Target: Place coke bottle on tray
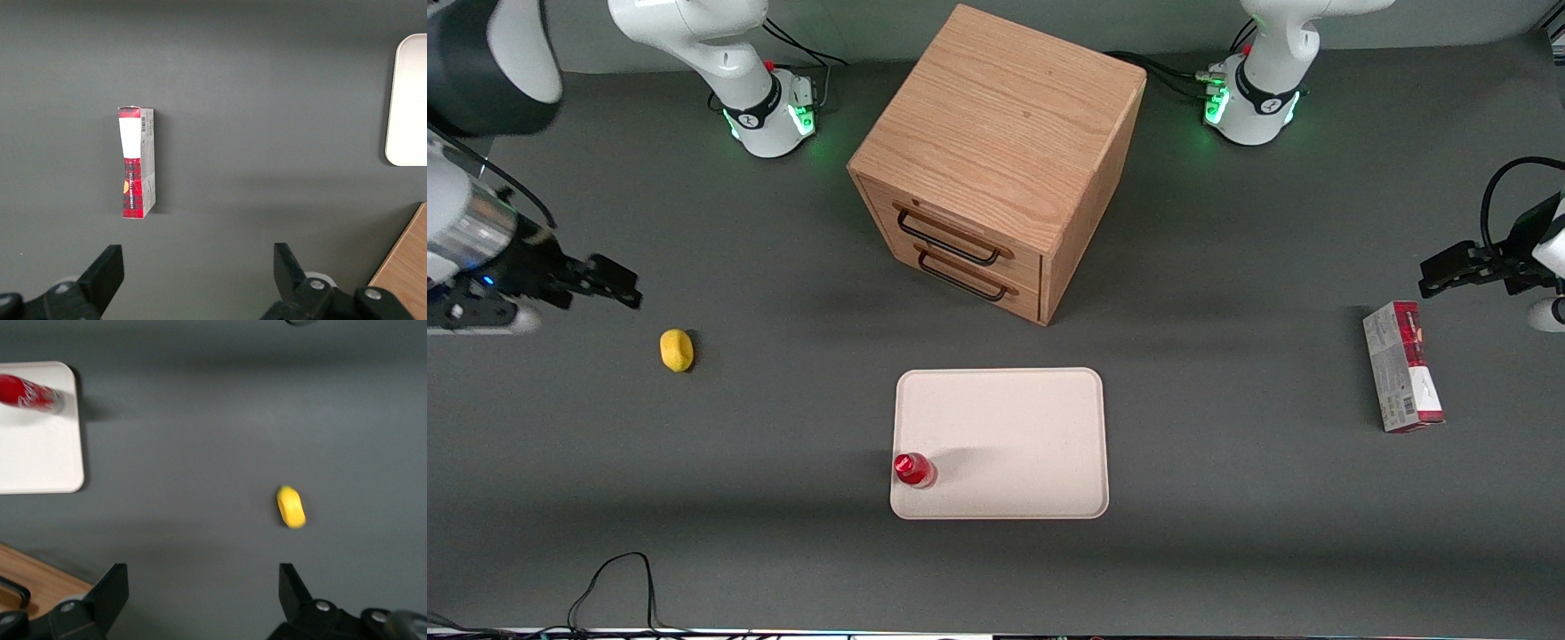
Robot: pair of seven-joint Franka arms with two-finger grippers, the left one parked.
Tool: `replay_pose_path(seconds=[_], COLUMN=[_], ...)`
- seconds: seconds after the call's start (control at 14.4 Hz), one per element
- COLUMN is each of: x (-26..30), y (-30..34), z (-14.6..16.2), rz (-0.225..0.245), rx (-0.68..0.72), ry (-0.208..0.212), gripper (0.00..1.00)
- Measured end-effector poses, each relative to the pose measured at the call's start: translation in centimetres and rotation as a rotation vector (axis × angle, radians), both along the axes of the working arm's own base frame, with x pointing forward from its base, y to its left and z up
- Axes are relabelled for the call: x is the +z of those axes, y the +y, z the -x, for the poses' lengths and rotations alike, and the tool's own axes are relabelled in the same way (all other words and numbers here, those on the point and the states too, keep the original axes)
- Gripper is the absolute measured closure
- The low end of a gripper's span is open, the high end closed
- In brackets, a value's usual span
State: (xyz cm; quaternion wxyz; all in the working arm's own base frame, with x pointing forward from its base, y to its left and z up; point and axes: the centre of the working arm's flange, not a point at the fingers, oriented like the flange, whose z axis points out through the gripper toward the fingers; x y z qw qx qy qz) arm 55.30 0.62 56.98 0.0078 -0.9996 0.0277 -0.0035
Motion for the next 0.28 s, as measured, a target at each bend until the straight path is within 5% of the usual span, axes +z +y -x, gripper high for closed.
replay_pose_path(seconds=[0.28], x=[-0.1], y=[-0.6], z=[2.0], rz=[-0.008], rx=[-0.003], ry=[0.014], gripper=[0.0])
